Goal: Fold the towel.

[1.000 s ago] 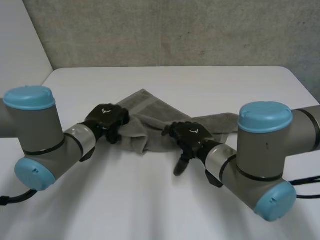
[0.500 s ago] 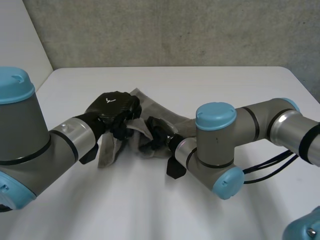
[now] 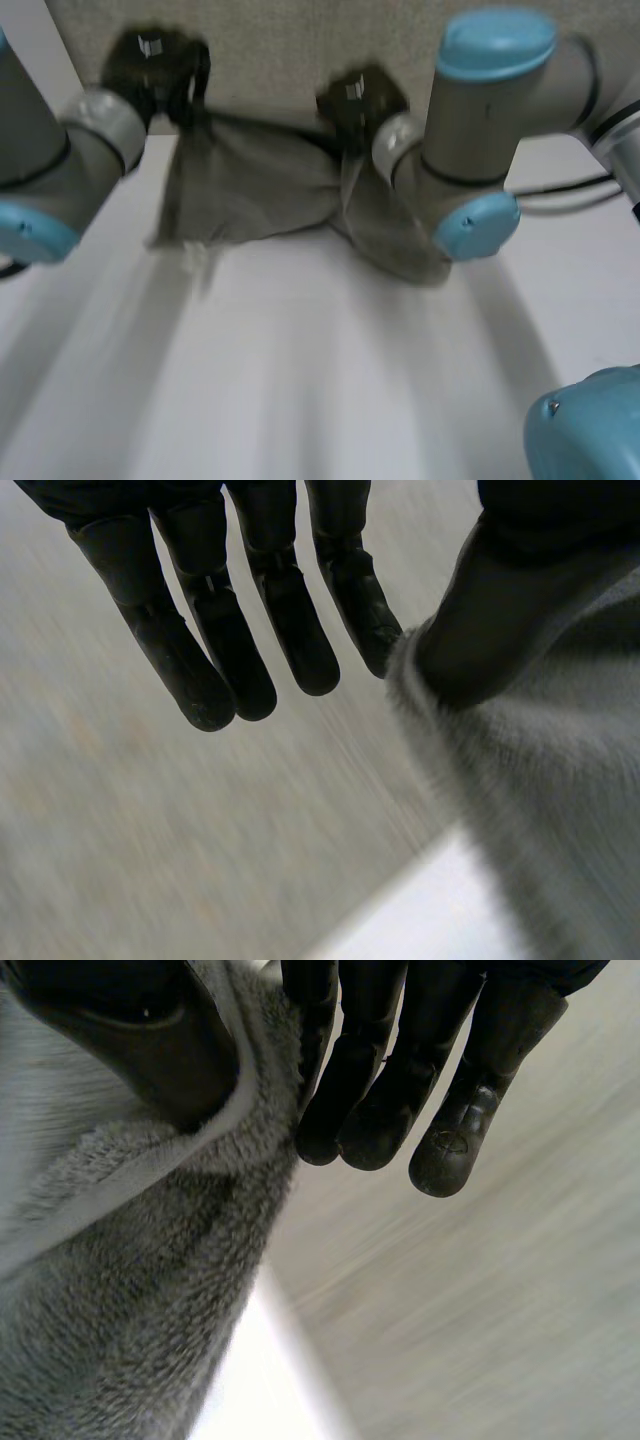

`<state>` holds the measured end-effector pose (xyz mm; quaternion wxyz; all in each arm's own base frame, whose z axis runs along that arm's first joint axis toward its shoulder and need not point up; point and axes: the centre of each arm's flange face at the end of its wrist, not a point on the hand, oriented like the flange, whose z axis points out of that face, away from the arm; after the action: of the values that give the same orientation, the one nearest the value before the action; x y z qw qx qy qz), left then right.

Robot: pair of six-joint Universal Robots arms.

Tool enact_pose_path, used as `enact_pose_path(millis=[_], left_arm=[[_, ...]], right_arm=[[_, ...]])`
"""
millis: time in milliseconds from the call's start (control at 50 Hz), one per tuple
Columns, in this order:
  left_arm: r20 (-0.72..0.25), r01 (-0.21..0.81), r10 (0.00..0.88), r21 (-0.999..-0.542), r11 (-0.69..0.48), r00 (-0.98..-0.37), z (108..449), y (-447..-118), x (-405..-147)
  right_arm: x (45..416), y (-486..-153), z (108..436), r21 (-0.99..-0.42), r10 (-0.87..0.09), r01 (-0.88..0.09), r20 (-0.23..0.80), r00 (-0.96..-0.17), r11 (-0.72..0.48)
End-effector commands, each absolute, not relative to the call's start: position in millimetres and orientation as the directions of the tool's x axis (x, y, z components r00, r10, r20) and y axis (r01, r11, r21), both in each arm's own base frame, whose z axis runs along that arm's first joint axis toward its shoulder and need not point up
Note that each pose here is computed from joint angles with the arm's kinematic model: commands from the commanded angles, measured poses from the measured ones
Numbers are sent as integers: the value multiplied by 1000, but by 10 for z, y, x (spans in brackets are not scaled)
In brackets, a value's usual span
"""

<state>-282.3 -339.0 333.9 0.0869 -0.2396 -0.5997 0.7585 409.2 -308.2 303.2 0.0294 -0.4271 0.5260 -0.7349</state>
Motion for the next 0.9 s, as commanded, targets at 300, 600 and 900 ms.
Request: enact_pose_path(millis=[300, 600, 900], left_arm=[[-190, 106, 429, -972, -212, -883, 3263, -3233, -2854], [-282, 351, 469, -934, 63, -837, 1933, -3099, -2411], [-239, 306, 495, -950, 59, -836, 1983, -3060, -2484]], right_arm=[[4323, -2569, 3451, -726, -444, -345, 655, -612, -595], [4074, -2630, 2068, -773, -715, -605, 531, -455, -189], [3874, -2774, 1853, -886, -697, -387, 109, -709, 255]])
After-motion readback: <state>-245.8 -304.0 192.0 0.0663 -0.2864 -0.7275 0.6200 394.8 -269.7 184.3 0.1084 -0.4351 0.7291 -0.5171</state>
